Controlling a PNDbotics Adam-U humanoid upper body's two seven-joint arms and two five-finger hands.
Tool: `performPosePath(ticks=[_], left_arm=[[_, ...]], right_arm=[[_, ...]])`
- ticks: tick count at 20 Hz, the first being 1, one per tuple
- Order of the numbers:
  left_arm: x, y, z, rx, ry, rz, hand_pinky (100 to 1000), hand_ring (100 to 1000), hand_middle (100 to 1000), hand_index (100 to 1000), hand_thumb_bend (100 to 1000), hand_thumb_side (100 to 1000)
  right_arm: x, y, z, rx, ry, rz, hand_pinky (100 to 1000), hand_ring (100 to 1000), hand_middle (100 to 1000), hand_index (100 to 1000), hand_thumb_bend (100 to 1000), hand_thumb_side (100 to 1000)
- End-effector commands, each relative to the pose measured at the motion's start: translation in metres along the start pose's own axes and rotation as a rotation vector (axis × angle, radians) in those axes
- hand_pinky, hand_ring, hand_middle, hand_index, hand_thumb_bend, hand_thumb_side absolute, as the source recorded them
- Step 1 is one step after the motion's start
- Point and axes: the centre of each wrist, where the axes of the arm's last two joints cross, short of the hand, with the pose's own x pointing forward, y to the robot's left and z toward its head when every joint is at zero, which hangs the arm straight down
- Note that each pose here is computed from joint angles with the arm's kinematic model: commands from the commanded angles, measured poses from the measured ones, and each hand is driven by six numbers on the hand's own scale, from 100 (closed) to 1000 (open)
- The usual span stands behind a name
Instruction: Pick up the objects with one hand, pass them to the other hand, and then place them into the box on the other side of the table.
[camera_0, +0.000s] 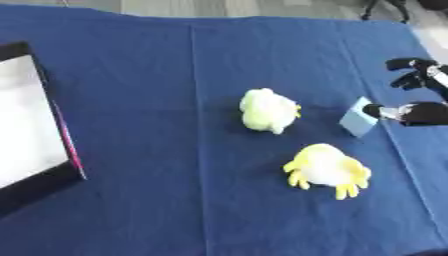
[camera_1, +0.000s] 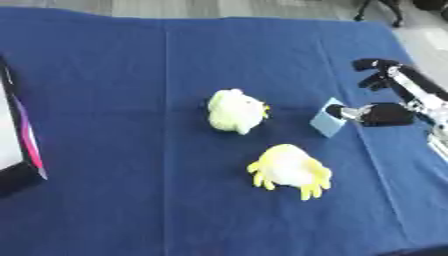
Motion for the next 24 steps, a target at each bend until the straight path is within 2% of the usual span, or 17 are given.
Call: performPosePath(ticks=[1,16,24], left_arm=[[0.011,0.004,-0.004,-0.021,-0.019,-0.036,1000,764,752,768,100,824],[0.012,0.000,-0.009,-0.040,-0.026,-0.037,1000,763,747,761,100,844],[0.012,-0.001,-0.009,-0.041,-0.024,-0.050,1000,762,746,759,104,857]], right_arm=[[0.000,-0.006,0.000,0.003,-0.004,0.033,797,757,844,898,671,402],[-0.015,0.003,0.004,-0.027,0.043,0.017,799,755,838,895,652,412],[-0.011,0.005,0.007,-0.107,0.043,0.034,811,781,856,897,635,397]])
